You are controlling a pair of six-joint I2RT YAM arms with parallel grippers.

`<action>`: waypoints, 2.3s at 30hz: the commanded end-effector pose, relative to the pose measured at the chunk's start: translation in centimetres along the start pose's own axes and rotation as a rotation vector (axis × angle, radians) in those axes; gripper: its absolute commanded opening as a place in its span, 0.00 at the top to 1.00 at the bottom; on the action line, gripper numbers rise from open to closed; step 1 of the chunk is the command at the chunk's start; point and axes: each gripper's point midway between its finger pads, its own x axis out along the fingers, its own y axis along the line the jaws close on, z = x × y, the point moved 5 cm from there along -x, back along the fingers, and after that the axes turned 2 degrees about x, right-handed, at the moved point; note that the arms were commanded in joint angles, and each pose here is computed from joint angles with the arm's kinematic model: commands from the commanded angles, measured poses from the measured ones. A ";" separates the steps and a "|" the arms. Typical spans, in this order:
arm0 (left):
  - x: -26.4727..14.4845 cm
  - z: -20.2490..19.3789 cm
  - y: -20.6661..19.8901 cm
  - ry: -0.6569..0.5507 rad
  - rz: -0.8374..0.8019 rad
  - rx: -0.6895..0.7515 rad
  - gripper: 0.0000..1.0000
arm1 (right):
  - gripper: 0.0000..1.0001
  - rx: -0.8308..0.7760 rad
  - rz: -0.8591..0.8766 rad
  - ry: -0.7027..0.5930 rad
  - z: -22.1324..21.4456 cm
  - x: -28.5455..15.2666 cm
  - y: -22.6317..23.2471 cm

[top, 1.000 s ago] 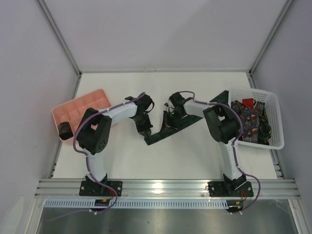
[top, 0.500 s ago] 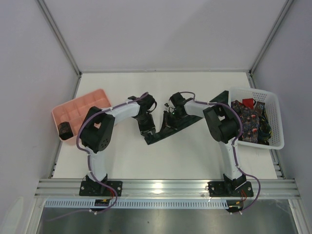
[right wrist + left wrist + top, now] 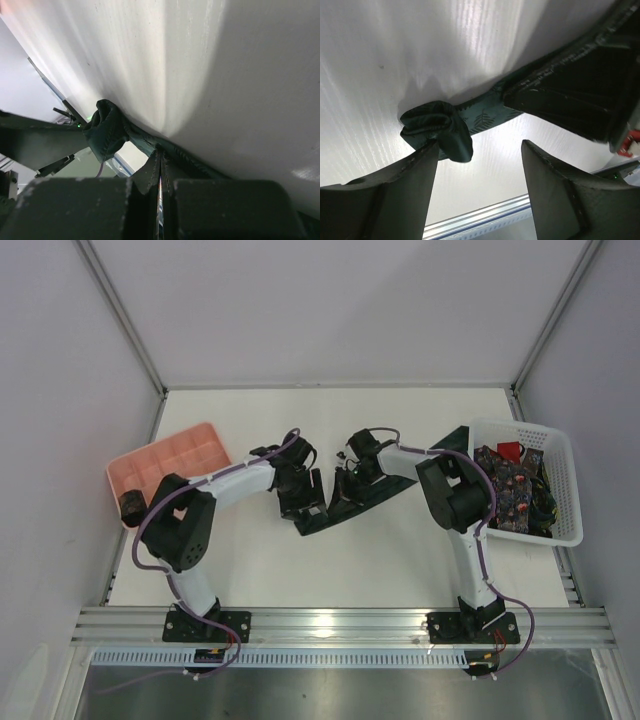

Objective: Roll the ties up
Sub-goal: Roll the tie

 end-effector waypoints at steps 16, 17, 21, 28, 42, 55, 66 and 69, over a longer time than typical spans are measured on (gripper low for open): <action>0.3 1.3 -3.0 -0.061 -0.185 0.087 0.32 | 0.98 0.006 -0.068 -0.011 0.8 0.5 -1.7; 0.5 1.2 -3.0 -0.054 -0.183 0.089 0.32 | 0.99 0.006 -0.067 -0.013 0.8 0.4 -1.7; 0.5 1.1 -2.7 -0.054 -0.173 0.090 0.32 | 0.99 0.009 -0.065 -0.015 0.9 0.2 -1.6; -2.7 2.1 -3.9 -0.161 -0.225 0.147 0.29 | 0.98 -0.023 -0.047 -0.022 1.4 -0.4 -0.8; -8.4 1.9 -2.5 -0.281 -0.286 0.157 0.26 | 0.80 -0.148 0.009 -0.040 2.1 -2.4 1.8; -14.7 1.9 4.1 -0.495 -0.301 0.066 0.27 | 0.36 -0.316 0.009 -0.049 1.7 -2.4 6.2; -14.2 0.5 5.7 -0.475 -0.338 0.016 0.26 | 0.28 -0.375 -0.060 0.000 0.4 -0.6 6.8; -14.1 0.4 5.7 -0.474 -0.344 0.015 0.26 | 0.27 -0.363 -0.073 0.018 0.3 0.2 6.6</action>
